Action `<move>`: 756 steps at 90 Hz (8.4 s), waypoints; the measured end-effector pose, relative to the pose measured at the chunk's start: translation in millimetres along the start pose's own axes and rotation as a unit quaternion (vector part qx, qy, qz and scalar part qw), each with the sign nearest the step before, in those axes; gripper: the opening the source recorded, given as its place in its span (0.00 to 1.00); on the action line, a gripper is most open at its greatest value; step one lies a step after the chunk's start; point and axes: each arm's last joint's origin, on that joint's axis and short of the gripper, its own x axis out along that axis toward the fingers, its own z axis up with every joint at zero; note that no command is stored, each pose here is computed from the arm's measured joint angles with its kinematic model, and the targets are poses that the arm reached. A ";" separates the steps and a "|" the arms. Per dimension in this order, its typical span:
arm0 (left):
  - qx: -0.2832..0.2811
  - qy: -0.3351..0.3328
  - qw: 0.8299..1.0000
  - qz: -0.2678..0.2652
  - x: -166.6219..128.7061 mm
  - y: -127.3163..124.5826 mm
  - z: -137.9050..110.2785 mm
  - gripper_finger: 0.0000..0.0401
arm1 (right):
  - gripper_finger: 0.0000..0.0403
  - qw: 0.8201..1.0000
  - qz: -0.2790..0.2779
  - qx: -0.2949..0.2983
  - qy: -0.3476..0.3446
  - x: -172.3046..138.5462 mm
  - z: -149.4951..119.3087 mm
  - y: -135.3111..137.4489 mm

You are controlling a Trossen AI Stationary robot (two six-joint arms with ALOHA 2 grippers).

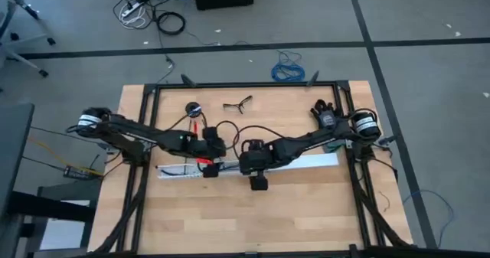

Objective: Ziptie cables
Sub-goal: Close the white cable duct

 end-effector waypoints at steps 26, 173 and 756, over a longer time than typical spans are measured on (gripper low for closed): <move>-0.015 0.025 0.999 -0.038 -2.8 2.1 -26.4 0.79 | 0.75 1.000 -0.023 -0.016 0.003 -8.7 1.0 14.4; -0.023 -0.095 0.981 -0.169 7.5 -0.7 -1.2 0.74 | 0.00 0.999 -0.032 0.013 0.042 20.9 -22.4 -25.9; -0.002 -0.055 0.996 -0.064 36.0 -17.9 -18.2 0.65 | 0.00 0.994 0.104 0.028 -0.003 47.5 -15.2 -58.5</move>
